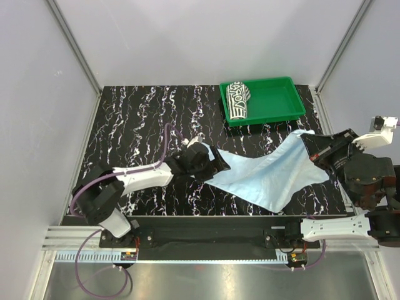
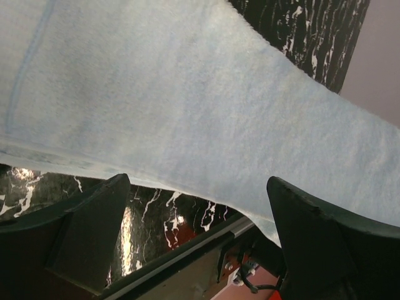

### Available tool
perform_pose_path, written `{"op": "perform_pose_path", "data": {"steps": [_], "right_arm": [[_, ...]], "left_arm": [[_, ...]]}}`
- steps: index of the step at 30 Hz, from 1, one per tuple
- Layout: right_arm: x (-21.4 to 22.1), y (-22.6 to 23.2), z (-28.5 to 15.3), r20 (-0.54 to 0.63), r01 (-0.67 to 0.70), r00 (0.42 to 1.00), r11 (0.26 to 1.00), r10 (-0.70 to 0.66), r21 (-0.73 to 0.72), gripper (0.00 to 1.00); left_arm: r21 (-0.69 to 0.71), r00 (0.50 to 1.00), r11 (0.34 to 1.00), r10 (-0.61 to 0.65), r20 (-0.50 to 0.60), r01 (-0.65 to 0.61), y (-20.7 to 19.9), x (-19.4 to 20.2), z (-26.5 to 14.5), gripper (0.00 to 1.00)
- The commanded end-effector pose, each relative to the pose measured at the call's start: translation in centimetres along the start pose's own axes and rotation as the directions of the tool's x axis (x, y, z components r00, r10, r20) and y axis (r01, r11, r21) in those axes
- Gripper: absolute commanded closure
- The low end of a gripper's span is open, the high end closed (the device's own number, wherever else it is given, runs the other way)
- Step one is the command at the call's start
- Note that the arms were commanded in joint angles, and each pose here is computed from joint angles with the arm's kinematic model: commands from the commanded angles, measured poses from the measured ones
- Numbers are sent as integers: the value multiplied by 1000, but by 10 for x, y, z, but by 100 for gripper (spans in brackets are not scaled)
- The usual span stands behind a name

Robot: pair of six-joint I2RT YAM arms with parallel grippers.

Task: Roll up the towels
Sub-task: Flatten the towel

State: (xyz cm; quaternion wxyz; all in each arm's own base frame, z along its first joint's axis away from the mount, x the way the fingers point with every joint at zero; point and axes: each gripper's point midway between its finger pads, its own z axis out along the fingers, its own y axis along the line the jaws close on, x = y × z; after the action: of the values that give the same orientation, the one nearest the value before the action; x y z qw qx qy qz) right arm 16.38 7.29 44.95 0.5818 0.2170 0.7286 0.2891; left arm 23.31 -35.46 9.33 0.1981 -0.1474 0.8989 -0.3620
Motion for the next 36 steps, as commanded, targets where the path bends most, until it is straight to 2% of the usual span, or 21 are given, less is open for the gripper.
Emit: {"op": "perform_pose_path", "data": {"steps": [1, 10, 19, 27, 31, 36], "right_arm": [[-14, -9, -1, 47, -5, 999, 1000, 4, 13, 100], [-28, -10, -3, 86, -31, 996, 999, 30, 10, 100], [-59, -15, -13, 124, -137, 982, 989, 143, -60, 100], [-56, -15, -13, 110, -149, 982, 986, 156, -72, 100], [-58, -15, -14, 113, -167, 978, 982, 176, -83, 100], [-63, -14, -14, 126, -159, 978, 984, 168, -77, 100]], "left_arm": [[72, 1000, 997, -24, 8, 23, -23, -3, 11, 1], [99, 998, 993, -54, -42, 58, -37, 17, 18, 1], [97, 998, 994, -51, -33, 54, -38, 17, 24, 1], [70, 996, 994, -87, 13, 86, -29, 13, 43, 1], [81, 995, 992, -99, -15, 100, -37, 18, 61, 1], [119, 999, 991, -50, -22, 52, -66, 34, 51, 1]]}}
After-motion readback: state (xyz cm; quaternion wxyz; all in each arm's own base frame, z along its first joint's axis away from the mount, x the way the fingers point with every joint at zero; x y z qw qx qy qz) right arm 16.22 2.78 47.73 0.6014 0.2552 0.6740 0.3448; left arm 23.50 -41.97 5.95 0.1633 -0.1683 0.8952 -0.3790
